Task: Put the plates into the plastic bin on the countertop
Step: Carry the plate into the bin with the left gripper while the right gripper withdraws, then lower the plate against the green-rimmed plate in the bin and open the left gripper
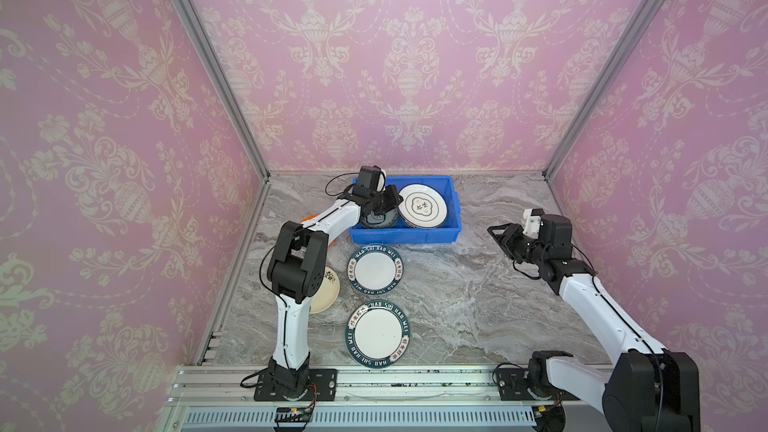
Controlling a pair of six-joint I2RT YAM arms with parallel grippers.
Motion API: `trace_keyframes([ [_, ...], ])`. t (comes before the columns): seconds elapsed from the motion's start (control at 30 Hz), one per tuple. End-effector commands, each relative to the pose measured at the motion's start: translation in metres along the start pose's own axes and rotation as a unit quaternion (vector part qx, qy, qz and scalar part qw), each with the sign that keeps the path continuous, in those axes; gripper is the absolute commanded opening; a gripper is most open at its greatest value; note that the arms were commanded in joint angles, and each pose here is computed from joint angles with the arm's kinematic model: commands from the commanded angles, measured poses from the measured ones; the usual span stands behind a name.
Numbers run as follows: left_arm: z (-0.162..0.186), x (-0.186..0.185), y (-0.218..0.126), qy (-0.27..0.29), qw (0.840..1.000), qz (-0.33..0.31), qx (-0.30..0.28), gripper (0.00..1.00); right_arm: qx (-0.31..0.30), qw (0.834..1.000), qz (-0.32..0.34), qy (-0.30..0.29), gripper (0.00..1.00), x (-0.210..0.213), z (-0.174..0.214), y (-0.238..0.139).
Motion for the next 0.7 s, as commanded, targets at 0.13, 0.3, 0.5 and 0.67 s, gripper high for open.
trace_keyframes([
  [0.13,-0.003,0.012,0.025,-0.009,0.999,-0.023,-0.02,0.0,-0.011,1.0,-0.017,0.003,0.4,0.003,-0.003,-0.004],
  [0.3,-0.006,0.016,0.041,-0.016,1.0,-0.015,-0.015,0.0,-0.014,1.0,-0.013,0.003,0.4,0.004,-0.005,-0.004],
  [0.5,-0.008,0.02,0.052,-0.017,0.999,-0.028,-0.012,0.0,-0.012,1.0,-0.018,0.007,0.38,0.005,-0.007,-0.001],
  [0.67,-0.008,0.025,0.058,-0.016,0.999,-0.038,-0.01,0.0,-0.008,1.0,-0.019,0.008,0.38,0.004,-0.007,0.001],
])
Point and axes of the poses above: each gripper's point midway between its finger pads, its own y axis out along the fingers, its own x axis along the line the jaws close on, z = x × y, the point moved 10 cm from there along -y, back along the fingers, and after that the axes turned 1 degree about y, right-handed, at the moved point
